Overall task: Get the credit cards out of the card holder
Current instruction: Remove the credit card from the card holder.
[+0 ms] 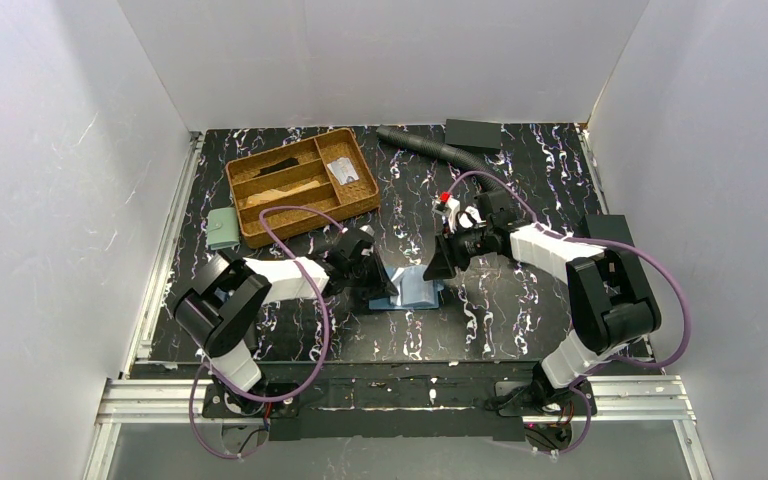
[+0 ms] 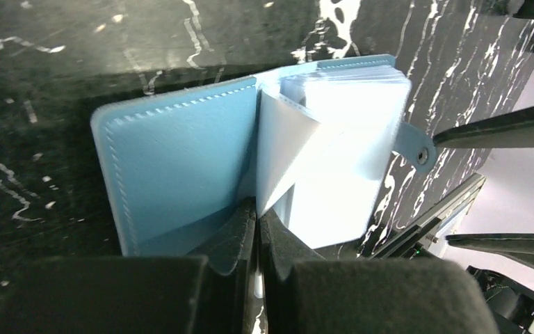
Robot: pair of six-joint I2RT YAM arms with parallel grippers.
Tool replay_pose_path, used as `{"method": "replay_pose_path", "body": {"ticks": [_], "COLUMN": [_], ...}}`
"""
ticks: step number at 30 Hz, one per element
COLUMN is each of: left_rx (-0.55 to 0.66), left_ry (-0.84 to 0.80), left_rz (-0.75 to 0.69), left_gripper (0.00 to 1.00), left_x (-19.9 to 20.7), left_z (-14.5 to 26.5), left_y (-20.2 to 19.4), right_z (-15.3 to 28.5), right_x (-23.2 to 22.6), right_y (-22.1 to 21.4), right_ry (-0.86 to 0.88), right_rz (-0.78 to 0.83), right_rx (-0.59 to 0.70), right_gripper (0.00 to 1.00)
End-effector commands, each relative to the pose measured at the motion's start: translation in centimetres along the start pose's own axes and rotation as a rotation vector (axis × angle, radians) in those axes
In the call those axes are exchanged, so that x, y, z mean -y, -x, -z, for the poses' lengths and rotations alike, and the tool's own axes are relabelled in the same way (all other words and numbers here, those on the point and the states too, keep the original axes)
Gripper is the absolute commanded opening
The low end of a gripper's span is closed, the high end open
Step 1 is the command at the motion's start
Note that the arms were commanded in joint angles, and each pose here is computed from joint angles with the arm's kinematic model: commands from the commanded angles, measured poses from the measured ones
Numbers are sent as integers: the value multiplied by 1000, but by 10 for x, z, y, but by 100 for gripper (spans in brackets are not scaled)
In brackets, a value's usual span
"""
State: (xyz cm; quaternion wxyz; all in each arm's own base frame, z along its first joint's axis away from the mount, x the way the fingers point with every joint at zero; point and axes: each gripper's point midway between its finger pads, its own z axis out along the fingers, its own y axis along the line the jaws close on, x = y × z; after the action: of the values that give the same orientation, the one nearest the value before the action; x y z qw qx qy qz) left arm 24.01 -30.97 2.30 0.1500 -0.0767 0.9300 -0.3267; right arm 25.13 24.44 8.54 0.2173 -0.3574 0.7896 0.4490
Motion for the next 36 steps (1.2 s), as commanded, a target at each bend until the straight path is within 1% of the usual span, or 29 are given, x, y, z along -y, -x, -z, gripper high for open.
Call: {"method": "replay_pose_path", "body": {"ticks": [1,10,16,20,24,26,31,36], "left_rx": [24,70,63,74,88,88,93,108], "left_ry": [25,12,14,9,5,6,8,10], "left_rz": [12,-16,-14,-28,-41,-44,-53,-94], "left_gripper": [4,22,23,24,28,30,31,32], "left_x": [-12,-14,-16,-15,-15,-16,-18,-19], "left_z": [10,25,24,28,32,32,34,40], "left_y": [0,7,5,7,8,7,7,8], "right_z": [-7,-18,-27,-32,-34,-35,-38,-40], "right_x": [-6,-9,-13,-9,-3,-4,-5,-10], "right_y": [9,2,-2,-7,-10,-10,-13,-11], "right_ry": [30,38,46,14,-16,-11,-4,32], "right_rz": [-38,-60,-74,-84,-92,-92,-131,-150], "right_rx": [44,12,-4,-29,-39,-41,-48,-41], "right_gripper": [56,52,50,46,44,44,45,49]}}
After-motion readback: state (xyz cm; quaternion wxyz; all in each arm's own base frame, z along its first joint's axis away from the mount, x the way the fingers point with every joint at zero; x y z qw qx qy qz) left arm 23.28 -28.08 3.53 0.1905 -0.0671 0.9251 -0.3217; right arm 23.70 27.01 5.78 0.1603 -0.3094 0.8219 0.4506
